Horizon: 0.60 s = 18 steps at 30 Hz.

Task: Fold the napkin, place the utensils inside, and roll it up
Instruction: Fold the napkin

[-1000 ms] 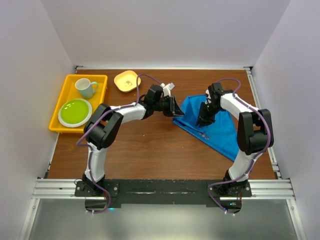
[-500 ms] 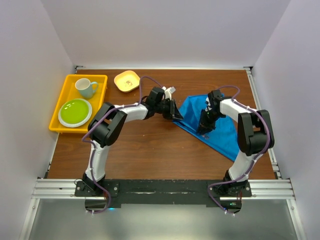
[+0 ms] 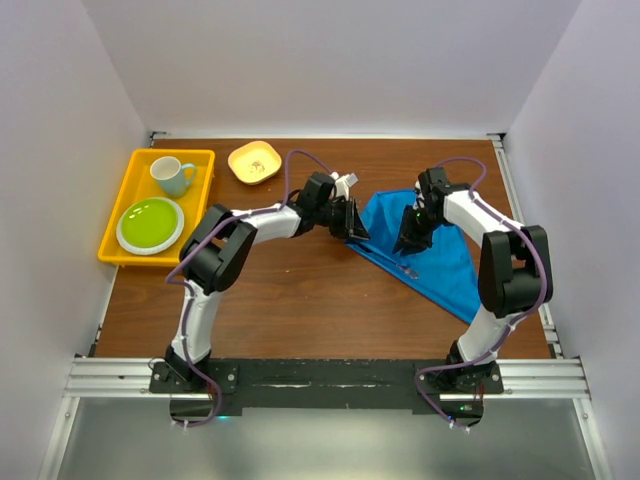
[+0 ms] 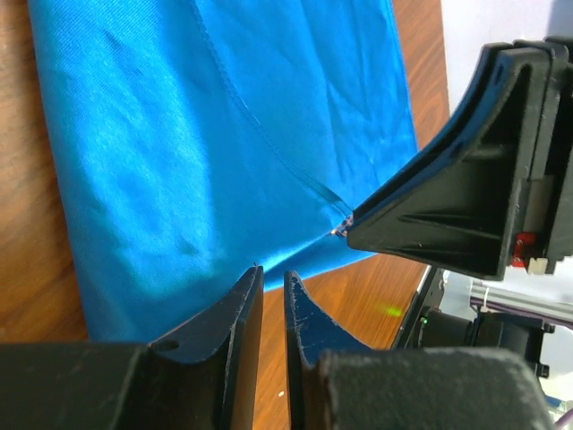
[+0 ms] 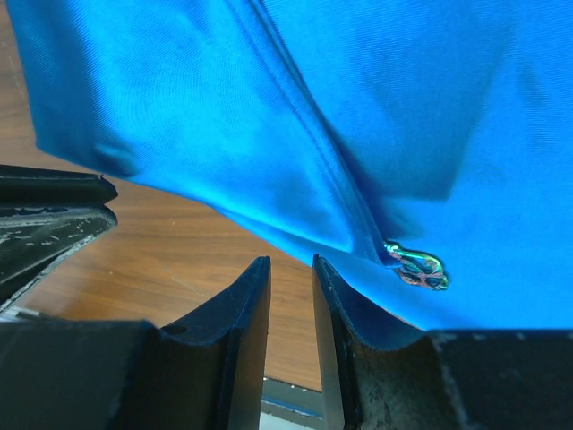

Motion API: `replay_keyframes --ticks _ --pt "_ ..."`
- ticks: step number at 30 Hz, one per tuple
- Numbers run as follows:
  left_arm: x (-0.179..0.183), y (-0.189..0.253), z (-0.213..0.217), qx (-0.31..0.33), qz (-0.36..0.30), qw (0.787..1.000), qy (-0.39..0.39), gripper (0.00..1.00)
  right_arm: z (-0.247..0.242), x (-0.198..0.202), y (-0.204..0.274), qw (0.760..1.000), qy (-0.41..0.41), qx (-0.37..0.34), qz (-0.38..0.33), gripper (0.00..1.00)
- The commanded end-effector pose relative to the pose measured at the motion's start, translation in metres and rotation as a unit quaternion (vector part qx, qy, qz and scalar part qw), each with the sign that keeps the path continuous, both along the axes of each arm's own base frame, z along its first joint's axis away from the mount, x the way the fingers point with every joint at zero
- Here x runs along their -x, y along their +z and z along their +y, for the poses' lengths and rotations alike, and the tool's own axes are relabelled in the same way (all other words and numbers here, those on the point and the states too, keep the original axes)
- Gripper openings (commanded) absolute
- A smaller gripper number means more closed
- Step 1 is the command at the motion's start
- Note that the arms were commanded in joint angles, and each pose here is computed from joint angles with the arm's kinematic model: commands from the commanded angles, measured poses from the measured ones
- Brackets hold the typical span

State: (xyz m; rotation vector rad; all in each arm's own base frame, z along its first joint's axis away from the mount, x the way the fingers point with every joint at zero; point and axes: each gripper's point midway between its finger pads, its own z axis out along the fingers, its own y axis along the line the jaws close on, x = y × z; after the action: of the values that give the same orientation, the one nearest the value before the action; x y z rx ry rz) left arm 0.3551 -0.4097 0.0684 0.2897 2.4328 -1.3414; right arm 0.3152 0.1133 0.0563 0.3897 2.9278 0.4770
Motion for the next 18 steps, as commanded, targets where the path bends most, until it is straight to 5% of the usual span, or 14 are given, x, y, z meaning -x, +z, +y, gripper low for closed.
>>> replay_keyframes --ticks 1,12,18 --pt "-0.001 -0.008 -0.006 -0.009 -0.005 1.000 -0.020 0.19 -0.007 0.003 -0.010 1.000 -0.005 0.015 0.009 0.29" --pt "-0.002 -0.007 -0.001 -0.036 -0.030 0.999 -0.026 0.19 -0.006 0.029 -0.032 0.999 -0.016 0.005 0.032 0.28" --pt "-0.003 0.016 -0.006 -0.040 -0.046 0.998 -0.032 0.19 -0.008 0.022 0.000 1.000 -0.016 0.009 0.002 0.31"
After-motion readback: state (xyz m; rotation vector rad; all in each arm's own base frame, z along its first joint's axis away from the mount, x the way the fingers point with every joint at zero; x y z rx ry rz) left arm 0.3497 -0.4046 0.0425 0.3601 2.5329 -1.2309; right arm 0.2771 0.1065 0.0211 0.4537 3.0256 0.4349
